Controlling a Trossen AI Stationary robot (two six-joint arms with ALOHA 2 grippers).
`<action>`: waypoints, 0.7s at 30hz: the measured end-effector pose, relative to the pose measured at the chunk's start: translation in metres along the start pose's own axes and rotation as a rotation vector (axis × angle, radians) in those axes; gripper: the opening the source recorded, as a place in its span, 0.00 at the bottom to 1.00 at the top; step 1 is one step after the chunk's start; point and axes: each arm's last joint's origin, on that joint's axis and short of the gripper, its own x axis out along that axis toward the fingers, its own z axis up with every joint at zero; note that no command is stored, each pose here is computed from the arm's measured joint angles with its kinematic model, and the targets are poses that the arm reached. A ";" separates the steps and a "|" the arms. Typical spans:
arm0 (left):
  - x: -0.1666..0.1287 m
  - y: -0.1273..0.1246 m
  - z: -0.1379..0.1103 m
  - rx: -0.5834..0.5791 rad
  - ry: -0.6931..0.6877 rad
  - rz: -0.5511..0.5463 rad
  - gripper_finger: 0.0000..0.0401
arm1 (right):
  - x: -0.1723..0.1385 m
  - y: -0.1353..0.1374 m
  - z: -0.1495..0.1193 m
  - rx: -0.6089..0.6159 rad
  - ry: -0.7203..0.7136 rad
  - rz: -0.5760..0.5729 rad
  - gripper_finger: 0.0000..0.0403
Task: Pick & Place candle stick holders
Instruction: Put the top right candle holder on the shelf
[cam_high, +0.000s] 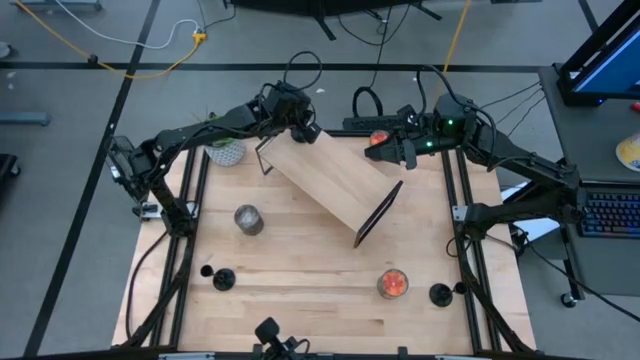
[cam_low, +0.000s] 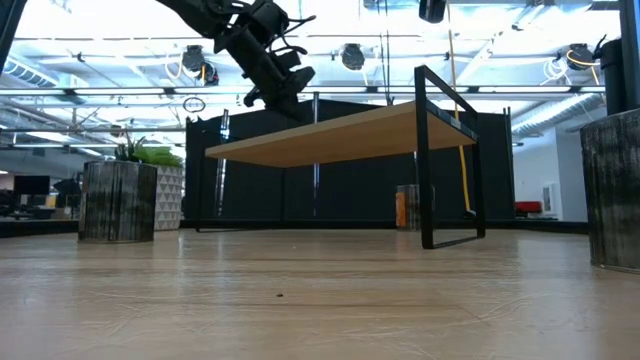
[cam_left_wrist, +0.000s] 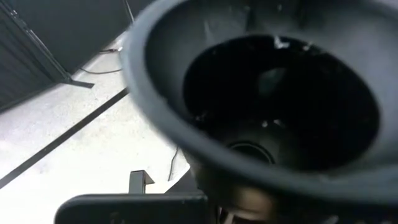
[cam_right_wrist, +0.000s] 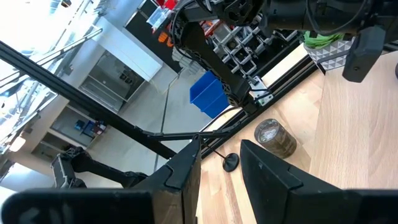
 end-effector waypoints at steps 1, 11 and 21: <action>0.000 0.000 0.000 0.000 0.000 0.005 0.05 | 0.000 0.000 0.000 0.000 0.000 0.000 0.26; 0.000 0.002 -0.006 0.016 0.062 0.052 0.22 | 0.000 0.000 0.000 0.000 -0.001 0.000 0.26; 0.000 0.002 -0.008 0.019 0.076 0.058 0.41 | 0.000 0.000 0.000 0.000 -0.001 0.000 0.26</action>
